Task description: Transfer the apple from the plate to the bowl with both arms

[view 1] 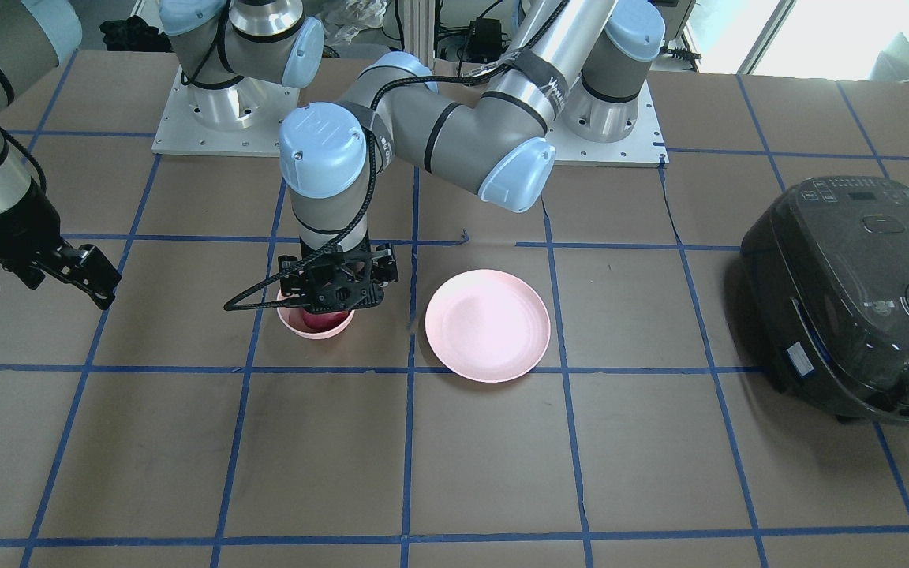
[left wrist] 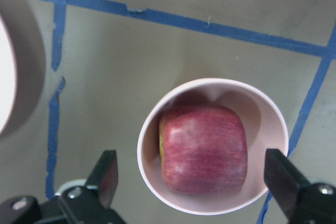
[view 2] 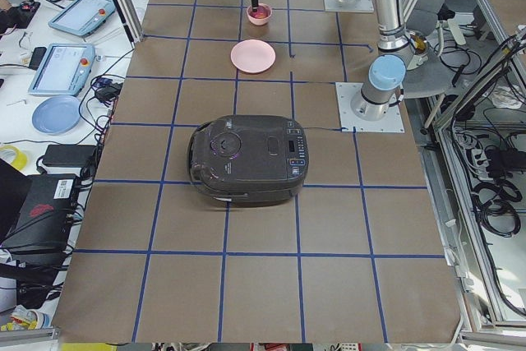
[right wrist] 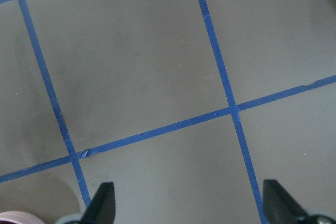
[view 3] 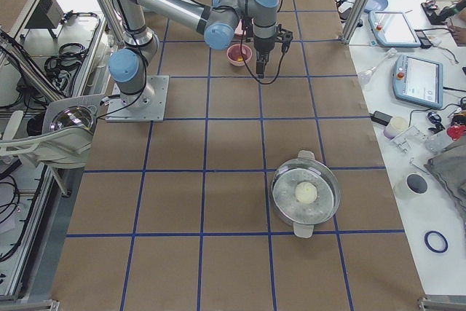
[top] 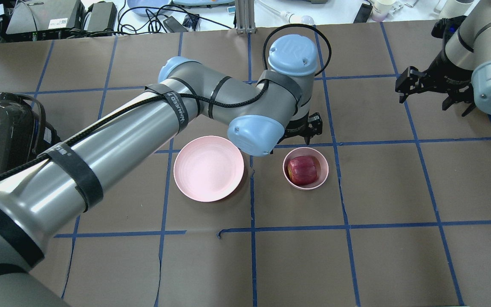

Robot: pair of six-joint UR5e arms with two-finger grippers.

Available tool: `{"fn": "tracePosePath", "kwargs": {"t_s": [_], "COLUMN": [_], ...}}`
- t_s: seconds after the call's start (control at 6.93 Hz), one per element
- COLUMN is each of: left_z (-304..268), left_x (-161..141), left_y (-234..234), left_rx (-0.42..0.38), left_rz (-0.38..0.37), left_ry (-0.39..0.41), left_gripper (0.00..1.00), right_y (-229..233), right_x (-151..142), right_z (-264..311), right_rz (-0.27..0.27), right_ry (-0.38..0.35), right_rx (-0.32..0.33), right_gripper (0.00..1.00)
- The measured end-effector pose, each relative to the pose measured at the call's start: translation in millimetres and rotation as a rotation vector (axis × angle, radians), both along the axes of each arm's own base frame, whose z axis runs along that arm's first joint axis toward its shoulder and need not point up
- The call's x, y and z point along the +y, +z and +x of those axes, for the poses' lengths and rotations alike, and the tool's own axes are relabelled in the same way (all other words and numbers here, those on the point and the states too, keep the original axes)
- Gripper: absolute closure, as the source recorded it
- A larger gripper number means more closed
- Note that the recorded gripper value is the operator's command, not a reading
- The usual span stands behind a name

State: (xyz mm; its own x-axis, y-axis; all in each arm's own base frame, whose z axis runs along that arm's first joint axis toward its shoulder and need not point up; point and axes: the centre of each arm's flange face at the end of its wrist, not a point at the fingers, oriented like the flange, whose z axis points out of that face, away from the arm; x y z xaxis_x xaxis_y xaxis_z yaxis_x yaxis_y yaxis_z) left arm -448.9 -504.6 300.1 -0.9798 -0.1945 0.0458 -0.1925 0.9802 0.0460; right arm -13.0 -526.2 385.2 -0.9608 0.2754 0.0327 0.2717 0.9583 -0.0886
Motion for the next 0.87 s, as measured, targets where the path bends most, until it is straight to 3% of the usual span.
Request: {"fn": "tracePosePath", "kwargs": {"t_s": [0.43, 0.87], "left_z": [77.5, 189.1], "left_x": [-20.6, -5.9], "left_y": [103.9, 183.6], "left_rx": [-0.098, -0.155], "left_rz": [-0.015, 0.038], "left_ry": [-0.066, -0.095], "left_gripper": [0.0, 0.0], "right_y": [56.4, 92.1], "right_x": [14.0, 41.4], "right_z": [19.5, 116.8], "right_rz": [0.043, 0.05], "right_ry": [0.018, 0.182], "right_rx": [-0.043, -0.109], "right_gripper": [0.0, 0.0]}}
